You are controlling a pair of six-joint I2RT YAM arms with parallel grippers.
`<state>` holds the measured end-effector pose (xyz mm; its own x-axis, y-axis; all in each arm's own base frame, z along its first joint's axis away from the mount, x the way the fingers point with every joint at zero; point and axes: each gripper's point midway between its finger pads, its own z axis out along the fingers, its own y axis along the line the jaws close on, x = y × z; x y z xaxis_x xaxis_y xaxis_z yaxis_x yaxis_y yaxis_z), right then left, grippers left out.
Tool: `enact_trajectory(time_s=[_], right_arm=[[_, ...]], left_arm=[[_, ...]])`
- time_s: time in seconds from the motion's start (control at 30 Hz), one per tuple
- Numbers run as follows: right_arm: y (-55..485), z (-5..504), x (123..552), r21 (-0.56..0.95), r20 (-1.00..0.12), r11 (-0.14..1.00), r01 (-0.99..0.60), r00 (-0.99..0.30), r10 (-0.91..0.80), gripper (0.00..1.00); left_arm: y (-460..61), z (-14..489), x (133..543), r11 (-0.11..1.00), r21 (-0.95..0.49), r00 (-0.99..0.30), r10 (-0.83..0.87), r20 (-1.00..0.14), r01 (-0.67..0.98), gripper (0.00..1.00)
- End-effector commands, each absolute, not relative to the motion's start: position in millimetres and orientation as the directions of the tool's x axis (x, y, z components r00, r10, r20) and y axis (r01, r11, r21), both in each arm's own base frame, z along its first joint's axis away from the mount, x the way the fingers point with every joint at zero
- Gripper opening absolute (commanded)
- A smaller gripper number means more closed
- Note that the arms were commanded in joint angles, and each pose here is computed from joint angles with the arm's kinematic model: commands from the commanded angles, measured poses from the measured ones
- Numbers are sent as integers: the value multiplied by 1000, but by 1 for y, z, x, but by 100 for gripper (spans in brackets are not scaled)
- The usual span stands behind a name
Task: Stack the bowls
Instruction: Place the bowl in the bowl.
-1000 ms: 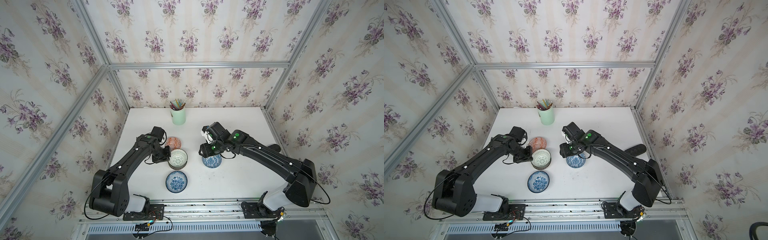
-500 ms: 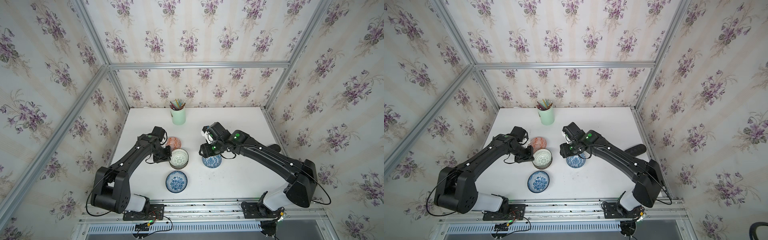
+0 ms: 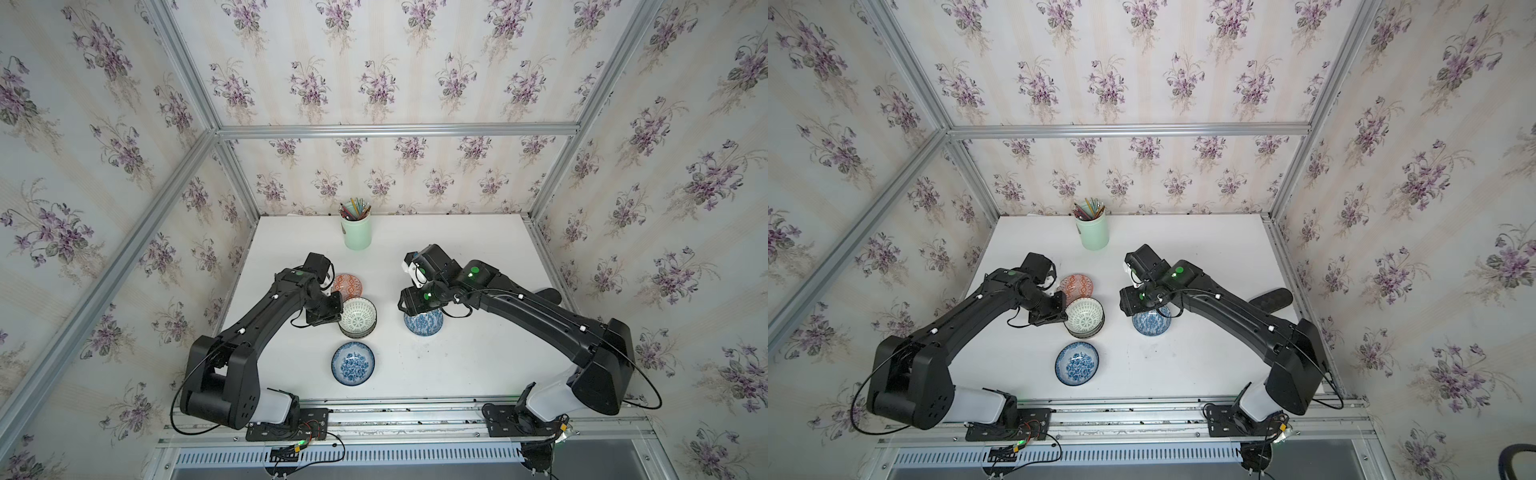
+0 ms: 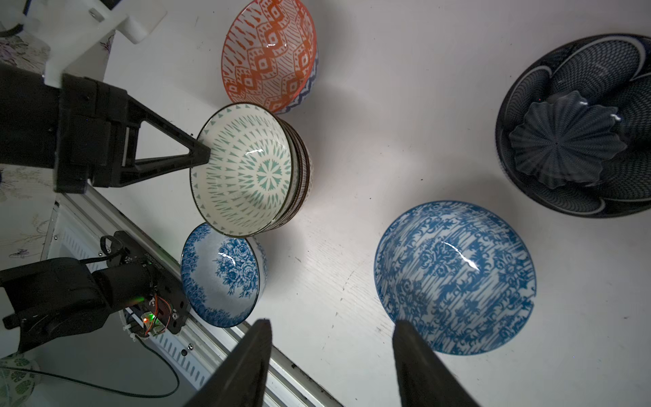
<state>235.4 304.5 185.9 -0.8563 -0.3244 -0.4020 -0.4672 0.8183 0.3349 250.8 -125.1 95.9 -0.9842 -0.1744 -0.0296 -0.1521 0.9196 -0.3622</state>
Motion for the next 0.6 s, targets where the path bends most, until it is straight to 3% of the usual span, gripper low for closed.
enact_trajectory(time_s=[0.0, 0.27, 0.5, 0.57], right_arm=[[306, 188, 236, 338, -407, 814, -473, -853, -327, 60], [306, 187, 237, 338, -405, 816, -470, -855, -324, 60], [307, 189, 237, 340, -410, 815, -470, -854, -321, 60], [308, 189, 238, 340, -412, 814, -471, -853, -321, 60]], left_arm=[[-124, 97, 250, 921, -356, -983, -179, -30, -156, 0], [-125, 97, 251, 919, -364, -984, -177, -31, -154, 0], [-125, 106, 250, 914, -380, -982, -176, -62, -140, 9], [-126, 106, 249, 913, -383, -983, -177, -56, -142, 17]])
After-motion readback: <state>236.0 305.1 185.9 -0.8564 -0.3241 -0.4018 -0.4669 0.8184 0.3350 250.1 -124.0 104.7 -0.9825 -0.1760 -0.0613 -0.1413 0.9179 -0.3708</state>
